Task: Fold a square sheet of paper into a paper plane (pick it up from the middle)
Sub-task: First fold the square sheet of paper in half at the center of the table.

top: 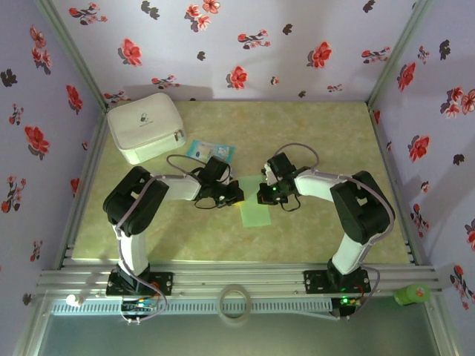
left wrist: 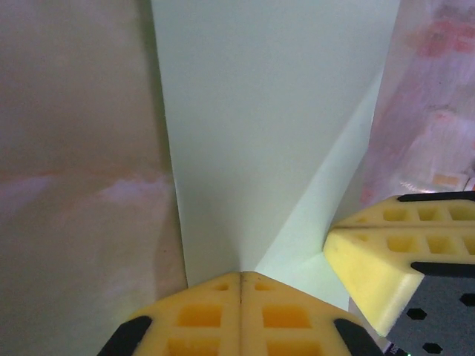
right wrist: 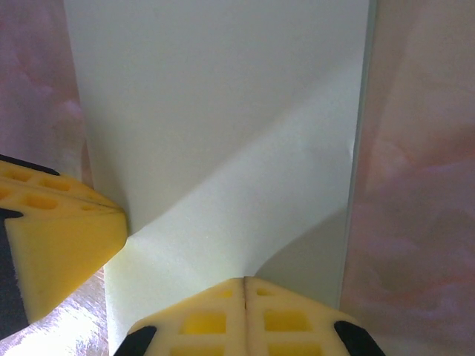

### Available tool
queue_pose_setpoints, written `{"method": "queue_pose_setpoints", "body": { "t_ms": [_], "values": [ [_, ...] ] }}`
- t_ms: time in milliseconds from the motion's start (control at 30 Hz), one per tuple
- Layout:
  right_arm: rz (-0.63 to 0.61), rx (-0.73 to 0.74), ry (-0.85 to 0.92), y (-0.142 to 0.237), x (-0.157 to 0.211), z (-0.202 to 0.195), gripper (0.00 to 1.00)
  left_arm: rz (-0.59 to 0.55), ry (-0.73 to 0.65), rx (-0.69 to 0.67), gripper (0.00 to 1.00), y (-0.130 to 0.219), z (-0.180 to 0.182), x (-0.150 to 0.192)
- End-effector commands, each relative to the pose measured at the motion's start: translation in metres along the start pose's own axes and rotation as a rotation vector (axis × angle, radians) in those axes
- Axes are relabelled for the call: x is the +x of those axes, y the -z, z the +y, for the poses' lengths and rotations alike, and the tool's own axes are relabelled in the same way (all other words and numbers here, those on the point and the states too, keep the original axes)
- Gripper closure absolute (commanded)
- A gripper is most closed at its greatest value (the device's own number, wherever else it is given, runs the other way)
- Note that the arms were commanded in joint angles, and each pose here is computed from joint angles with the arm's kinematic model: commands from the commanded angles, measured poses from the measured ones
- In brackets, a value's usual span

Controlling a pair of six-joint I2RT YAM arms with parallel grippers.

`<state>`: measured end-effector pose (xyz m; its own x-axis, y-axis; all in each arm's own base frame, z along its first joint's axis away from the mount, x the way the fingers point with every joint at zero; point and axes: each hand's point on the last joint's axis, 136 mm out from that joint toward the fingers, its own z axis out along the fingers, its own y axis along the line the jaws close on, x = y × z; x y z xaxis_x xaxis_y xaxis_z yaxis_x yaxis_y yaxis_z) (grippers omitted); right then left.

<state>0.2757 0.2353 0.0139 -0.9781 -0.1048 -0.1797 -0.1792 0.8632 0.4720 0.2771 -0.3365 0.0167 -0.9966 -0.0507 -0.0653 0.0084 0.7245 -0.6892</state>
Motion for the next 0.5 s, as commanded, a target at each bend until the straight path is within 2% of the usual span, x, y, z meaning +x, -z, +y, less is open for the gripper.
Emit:
{"method": "queue_pose_setpoints", "body": {
  "t_ms": [0,233,467],
  "values": [
    [0.155,0.237,-0.084,-0.010,0.052,-0.059,1.00,0.019,-0.026,-0.119,0.97,0.006,0.024,0.007],
    [0.153,0.239,-0.082,-0.009,0.052,-0.059,1.00,-0.027,-0.061,0.001,0.95,0.031,-0.028,-0.005],
    [0.148,0.243,-0.082,-0.009,0.051,-0.060,1.00,0.009,-0.012,0.090,0.95,0.015,-0.039,0.014]
  ]
}}
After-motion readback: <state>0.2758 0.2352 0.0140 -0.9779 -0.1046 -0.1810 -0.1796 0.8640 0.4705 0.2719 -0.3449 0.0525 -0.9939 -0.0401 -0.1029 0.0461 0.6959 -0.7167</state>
